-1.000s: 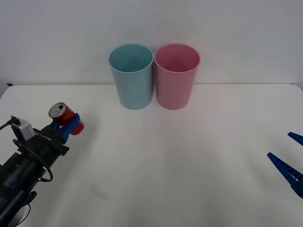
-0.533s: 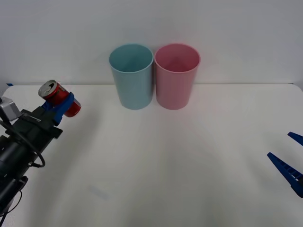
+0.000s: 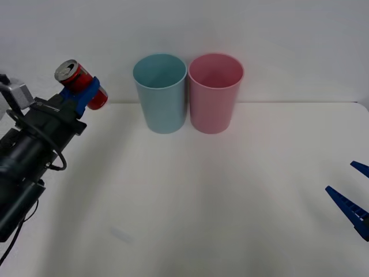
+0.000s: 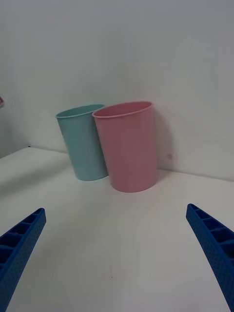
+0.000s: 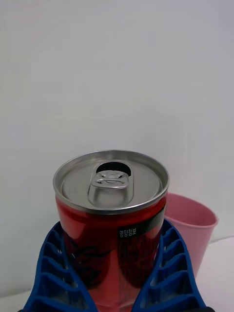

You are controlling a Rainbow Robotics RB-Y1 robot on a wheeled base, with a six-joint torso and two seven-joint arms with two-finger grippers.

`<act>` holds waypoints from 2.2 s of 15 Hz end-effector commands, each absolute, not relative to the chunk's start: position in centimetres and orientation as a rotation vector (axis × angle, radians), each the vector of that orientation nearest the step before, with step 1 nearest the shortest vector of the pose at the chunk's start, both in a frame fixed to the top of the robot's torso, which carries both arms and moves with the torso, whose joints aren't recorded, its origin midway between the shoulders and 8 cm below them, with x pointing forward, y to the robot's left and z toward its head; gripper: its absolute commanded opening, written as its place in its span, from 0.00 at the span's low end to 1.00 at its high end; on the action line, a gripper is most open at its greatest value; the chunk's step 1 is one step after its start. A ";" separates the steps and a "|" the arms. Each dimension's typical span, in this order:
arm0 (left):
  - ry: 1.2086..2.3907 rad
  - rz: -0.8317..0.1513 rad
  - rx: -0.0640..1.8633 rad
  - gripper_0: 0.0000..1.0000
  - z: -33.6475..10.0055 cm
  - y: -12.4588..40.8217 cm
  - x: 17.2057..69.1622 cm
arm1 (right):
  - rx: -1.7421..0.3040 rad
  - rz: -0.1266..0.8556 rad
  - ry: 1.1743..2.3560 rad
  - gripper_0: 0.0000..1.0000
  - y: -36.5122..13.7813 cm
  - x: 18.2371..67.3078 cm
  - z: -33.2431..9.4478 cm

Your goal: Grasp the object on the table and drop it into the matching bin: aluminum can to the light blue bin, PET bottle to the pink bin.

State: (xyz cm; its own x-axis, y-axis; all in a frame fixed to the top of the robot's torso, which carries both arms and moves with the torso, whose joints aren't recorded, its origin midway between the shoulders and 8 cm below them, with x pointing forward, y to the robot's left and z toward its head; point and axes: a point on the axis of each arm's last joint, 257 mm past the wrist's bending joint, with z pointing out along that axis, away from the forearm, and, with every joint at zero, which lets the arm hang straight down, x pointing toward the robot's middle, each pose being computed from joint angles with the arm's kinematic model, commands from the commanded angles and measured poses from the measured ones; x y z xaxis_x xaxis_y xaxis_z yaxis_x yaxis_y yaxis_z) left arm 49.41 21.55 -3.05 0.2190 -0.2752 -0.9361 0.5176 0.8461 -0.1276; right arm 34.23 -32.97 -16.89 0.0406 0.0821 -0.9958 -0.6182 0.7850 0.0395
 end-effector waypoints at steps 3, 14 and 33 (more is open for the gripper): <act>1.220 -0.608 0.287 0.02 -0.3 17.8 54.7 | -0.465 0.567 1.441 1.00 -33.0 34.2 -16.9; 1.342 -0.537 0.407 0.02 -0.2 12.2 66.3 | -0.465 0.567 1.441 1.00 -33.0 34.2 -16.9; 1.365 -0.549 0.432 1.00 -0.4 11.2 68.0 | -0.465 0.567 1.441 1.00 -33.0 34.2 -16.9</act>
State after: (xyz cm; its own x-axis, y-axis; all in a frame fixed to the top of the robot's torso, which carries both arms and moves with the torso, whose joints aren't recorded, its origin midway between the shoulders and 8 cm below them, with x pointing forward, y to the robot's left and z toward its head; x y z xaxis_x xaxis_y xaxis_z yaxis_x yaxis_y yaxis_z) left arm 68.34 10.90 -0.66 0.1092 -0.1035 -0.9886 0.5945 0.8039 -0.0185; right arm 34.23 -32.97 -16.89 0.0406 0.0821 -0.9958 -0.6182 0.7850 0.0395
